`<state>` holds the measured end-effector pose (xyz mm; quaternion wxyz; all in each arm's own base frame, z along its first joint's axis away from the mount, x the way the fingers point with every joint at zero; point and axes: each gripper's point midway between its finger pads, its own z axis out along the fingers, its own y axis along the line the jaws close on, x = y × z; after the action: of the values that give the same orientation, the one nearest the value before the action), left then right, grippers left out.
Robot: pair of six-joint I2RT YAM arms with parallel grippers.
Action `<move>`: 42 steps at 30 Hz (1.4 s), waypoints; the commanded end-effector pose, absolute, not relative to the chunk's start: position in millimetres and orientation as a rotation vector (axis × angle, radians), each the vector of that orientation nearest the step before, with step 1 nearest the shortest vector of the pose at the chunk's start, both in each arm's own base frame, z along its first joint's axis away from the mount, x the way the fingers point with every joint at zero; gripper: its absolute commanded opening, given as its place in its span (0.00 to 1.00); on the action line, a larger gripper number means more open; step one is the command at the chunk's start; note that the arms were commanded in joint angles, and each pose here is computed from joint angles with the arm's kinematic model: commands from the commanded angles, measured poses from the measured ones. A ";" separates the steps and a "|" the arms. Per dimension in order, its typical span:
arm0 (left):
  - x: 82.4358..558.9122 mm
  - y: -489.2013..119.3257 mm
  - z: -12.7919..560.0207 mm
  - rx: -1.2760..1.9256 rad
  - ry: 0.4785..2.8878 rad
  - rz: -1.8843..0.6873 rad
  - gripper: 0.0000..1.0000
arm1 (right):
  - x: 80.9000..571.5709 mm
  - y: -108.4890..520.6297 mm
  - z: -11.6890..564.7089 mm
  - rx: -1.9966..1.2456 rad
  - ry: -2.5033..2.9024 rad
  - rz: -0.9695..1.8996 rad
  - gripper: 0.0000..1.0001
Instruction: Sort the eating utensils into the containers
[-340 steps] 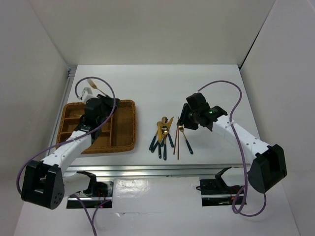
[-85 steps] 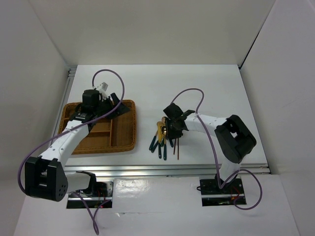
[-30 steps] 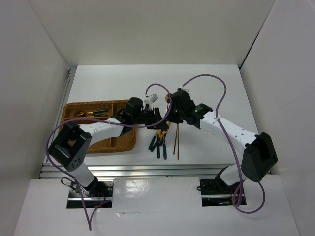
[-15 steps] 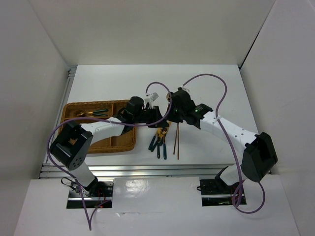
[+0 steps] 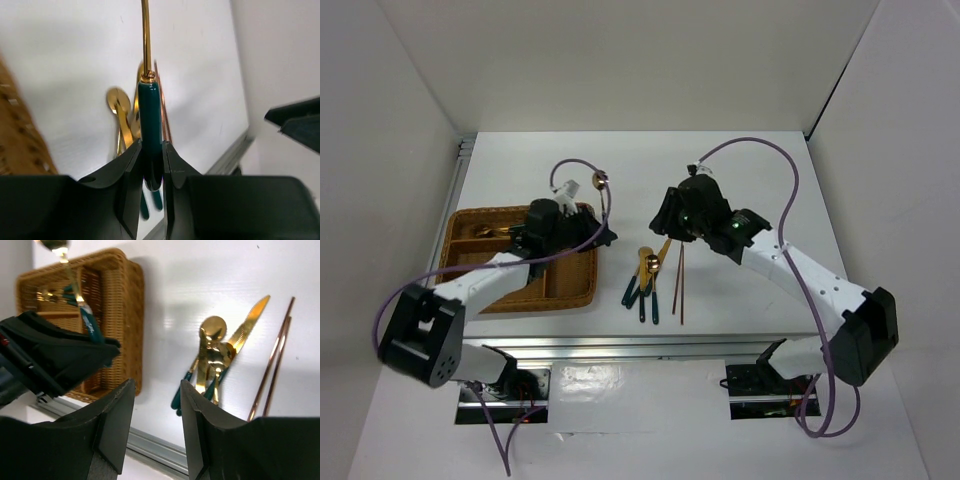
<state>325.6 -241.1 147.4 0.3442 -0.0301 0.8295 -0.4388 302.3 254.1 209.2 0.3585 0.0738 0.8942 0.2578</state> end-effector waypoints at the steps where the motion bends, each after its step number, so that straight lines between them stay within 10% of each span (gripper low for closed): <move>1: 332.8 -205.6 177.3 -0.286 2.007 -1.054 0.23 | 302.7 253.3 240.8 0.170 2.196 0.714 0.49; 20: 288.9 7.6 136.8 -1.642 1.488 -0.228 0.27 | 301.6 251.4 165.7 0.108 2.407 0.610 0.49; 42: 316.4 13.8 128.1 -1.759 1.446 -0.237 0.32 | 291.7 247.3 131.2 0.077 2.496 0.562 0.47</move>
<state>300.9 12.9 114.2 0.3868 -0.7112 0.5828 -0.0705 291.3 248.5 139.4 0.2913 0.0357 0.9315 0.2149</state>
